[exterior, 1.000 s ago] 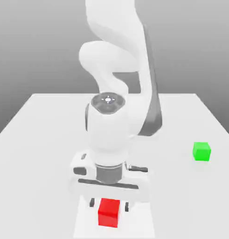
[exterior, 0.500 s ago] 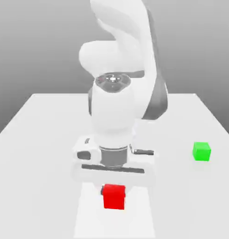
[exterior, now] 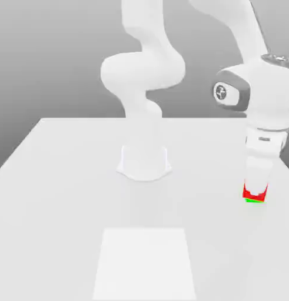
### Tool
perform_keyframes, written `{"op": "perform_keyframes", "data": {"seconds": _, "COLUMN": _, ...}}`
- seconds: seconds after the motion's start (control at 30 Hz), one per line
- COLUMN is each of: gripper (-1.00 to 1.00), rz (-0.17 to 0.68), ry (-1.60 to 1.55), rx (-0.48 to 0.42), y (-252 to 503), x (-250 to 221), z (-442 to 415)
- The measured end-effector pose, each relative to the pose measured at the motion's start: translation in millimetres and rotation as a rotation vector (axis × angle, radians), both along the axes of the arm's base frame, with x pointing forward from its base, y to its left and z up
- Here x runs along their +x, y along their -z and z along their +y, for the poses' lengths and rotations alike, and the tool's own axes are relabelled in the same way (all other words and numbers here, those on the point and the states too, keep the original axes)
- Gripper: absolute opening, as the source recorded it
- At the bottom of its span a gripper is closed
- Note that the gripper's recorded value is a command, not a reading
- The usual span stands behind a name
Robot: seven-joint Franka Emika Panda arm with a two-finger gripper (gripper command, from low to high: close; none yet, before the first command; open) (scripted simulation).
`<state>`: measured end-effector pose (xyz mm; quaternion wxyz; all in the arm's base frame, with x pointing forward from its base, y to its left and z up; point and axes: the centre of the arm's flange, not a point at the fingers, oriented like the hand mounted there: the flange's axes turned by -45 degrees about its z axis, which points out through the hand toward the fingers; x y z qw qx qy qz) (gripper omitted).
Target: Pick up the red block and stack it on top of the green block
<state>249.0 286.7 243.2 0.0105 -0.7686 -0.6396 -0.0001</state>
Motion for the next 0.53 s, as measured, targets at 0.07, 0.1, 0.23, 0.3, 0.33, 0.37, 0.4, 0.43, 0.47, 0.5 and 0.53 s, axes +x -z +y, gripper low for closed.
{"op": "perform_keyframes", "data": {"seconds": 0.07, "gripper": -1.0, "rz": -0.004, "ry": -0.168, "rx": -0.003, "y": -2, "x": -32, "z": 15}}
{"op": "perform_keyframes", "data": {"seconds": 0.1, "gripper": -1.0, "rz": -0.007, "ry": -0.253, "rx": -0.005, "y": -2, "x": -48, "z": 22}}
{"op": "perform_keyframes", "data": {"seconds": 0.23, "gripper": -1.0, "rz": -0.017, "ry": -0.483, "rx": -0.015, "y": 7, "x": -92, "z": 36}}
{"op": "perform_keyframes", "data": {"seconds": 0.3, "gripper": -1.0, "rz": -0.02, "ry": -0.498, "rx": -0.017, "y": 22, "x": -94, "z": 38}}
{"op": "perform_keyframes", "data": {"seconds": 0.33, "gripper": -1.0, "rz": -0.021, "ry": -0.5, "rx": -0.017, "y": 31, "x": -94, "z": 38}}
{"op": "perform_keyframes", "data": {"seconds": 0.37, "gripper": -1.0, "rz": -0.021, "ry": -0.497, "rx": -0.017, "y": 40, "x": -93, "z": 37}}
{"op": "perform_keyframes", "data": {"seconds": 0.4, "gripper": -1.0, "rz": -0.02, "ry": -0.495, "rx": -0.017, "y": 49, "x": -93, "z": 36}}
{"op": "perform_keyframes", "data": {"seconds": 0.43, "gripper": 1.0, "rz": -0.019, "ry": -0.497, "rx": -0.016, "y": 57, "x": -94, "z": 36}}
{"op": "perform_keyframes", "data": {"seconds": 0.47, "gripper": 1.0, "rz": -0.019, "ry": -0.497, "rx": -0.016, "y": 57, "x": -94, "z": 36}}
{"op": "perform_keyframes", "data": {"seconds": 0.5, "gripper": 1.0, "rz": -0.019, "ry": -0.497, "rx": -0.016, "y": 57, "x": -94, "z": 36}}
{"op": "perform_keyframes", "data": {"seconds": 0.53, "gripper": 1.0, "rz": -0.019, "ry": -0.497, "rx": -0.016, "y": 57, "x": -94, "z": 36}}
